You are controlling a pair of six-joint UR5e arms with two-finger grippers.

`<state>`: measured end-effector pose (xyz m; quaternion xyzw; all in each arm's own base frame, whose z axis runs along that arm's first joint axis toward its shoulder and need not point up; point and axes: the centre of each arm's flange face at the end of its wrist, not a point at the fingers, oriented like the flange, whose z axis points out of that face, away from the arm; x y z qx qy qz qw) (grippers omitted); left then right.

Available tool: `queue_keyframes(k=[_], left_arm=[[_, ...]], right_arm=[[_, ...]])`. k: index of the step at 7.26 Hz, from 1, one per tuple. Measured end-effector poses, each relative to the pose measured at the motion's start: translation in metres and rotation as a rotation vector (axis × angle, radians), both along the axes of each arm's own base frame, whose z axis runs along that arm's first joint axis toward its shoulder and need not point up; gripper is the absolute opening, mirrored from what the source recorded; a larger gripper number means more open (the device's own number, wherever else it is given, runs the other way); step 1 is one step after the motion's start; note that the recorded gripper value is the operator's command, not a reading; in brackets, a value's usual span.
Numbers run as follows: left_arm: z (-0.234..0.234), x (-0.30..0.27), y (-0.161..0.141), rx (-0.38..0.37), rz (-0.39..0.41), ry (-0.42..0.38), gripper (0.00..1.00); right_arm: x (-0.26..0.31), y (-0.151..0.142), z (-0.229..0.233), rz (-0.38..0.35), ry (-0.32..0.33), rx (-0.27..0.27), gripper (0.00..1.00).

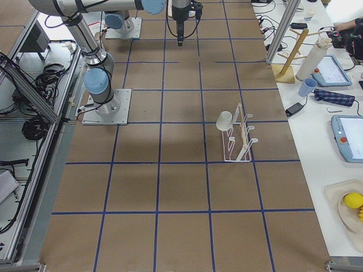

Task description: Transfer IKEA cup to right arm and place on rack

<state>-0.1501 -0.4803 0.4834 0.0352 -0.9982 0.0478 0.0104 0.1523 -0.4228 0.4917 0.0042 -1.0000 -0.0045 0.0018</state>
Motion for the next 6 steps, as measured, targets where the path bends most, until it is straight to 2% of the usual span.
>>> queue_keyframes(k=[3,6], left_arm=[[-0.001,-0.001,0.0,0.003,0.0,0.0,1.0],[-0.001,0.0,0.0,0.003,-0.001,0.0,1.0]], right_arm=[[-0.028,-0.004,0.0,-0.076,-0.016,0.01,1.0],[-0.034,0.002,0.006,-0.101,-0.012,-0.002,1.0]])
